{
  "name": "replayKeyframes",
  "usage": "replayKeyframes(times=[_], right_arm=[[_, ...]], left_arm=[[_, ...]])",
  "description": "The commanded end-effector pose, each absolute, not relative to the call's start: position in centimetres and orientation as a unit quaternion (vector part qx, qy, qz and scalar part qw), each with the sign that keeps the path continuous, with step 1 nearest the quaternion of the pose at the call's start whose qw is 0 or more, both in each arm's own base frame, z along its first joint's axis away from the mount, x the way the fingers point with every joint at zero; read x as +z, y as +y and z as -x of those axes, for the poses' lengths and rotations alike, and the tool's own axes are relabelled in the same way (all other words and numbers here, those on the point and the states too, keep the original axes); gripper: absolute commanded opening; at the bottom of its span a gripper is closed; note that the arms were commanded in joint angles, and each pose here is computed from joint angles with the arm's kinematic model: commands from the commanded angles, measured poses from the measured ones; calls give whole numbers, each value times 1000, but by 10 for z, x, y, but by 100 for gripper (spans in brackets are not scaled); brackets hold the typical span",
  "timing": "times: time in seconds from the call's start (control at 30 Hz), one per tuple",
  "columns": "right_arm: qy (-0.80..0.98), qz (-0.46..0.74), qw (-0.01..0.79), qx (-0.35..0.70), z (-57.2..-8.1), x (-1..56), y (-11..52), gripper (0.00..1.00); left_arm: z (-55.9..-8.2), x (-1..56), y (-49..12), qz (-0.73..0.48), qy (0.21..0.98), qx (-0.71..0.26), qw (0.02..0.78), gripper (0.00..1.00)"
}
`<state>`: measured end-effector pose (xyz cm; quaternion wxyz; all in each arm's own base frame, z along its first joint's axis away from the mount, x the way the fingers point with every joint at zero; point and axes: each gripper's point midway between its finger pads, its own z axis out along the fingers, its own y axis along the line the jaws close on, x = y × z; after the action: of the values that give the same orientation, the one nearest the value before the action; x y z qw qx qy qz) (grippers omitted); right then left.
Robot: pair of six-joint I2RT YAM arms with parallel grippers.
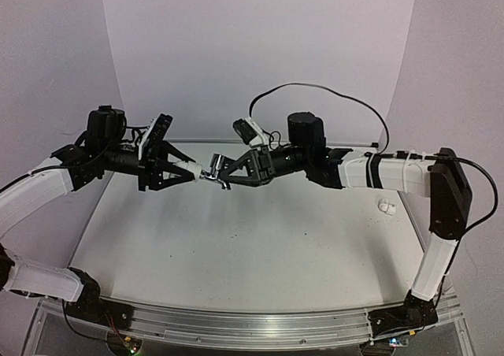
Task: Install the water faucets
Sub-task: Screw the water faucet onto the adaptor.
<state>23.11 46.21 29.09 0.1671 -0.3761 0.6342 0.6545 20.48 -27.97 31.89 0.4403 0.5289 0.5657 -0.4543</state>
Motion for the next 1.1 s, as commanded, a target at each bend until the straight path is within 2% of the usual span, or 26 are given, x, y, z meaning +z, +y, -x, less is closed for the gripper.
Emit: replayKeyframes(times=[0.0, 0.1, 0.2, 0.3, 0.4, 0.6, 0.7, 0.77, 0.93, 1.07], right_arm=[[654, 227, 4, 722, -227, 331, 467, 49], [691, 188, 97, 692, -268, 314, 439, 67], [733, 257, 261, 572, -296, 296, 412, 76], [708, 391, 402, 430, -294, 283, 397, 79], [634, 496, 496, 325, -285, 289, 388, 82], [468, 592, 637, 158, -264, 320, 405, 83], [385, 609, 687, 96, -258, 331, 412, 86], [360, 623, 691, 68, -264, 332, 420, 88], [356, 633, 687, 33, -274, 329, 449, 97], [331, 639, 695, 6, -270, 317, 462, 98]], left_arm=[[-182, 351, -292, -625, 400, -440, 505, 0], [-173, 355, -291, -610, 415, -484, 472, 0], [-182, 362, -294, -557, 480, -519, 436, 0], [-213, 368, -297, -449, 589, -533, 409, 0], [-243, 370, -296, -343, 662, -533, 399, 0], [-280, 367, -292, -176, 735, -567, 327, 0], [-289, 358, -295, -105, 753, -601, 246, 0], [-289, 357, -299, -88, 755, -614, 212, 0], [-292, 357, -298, -56, 759, -619, 195, 0], [-294, 352, -299, -30, 763, -622, 173, 0]])
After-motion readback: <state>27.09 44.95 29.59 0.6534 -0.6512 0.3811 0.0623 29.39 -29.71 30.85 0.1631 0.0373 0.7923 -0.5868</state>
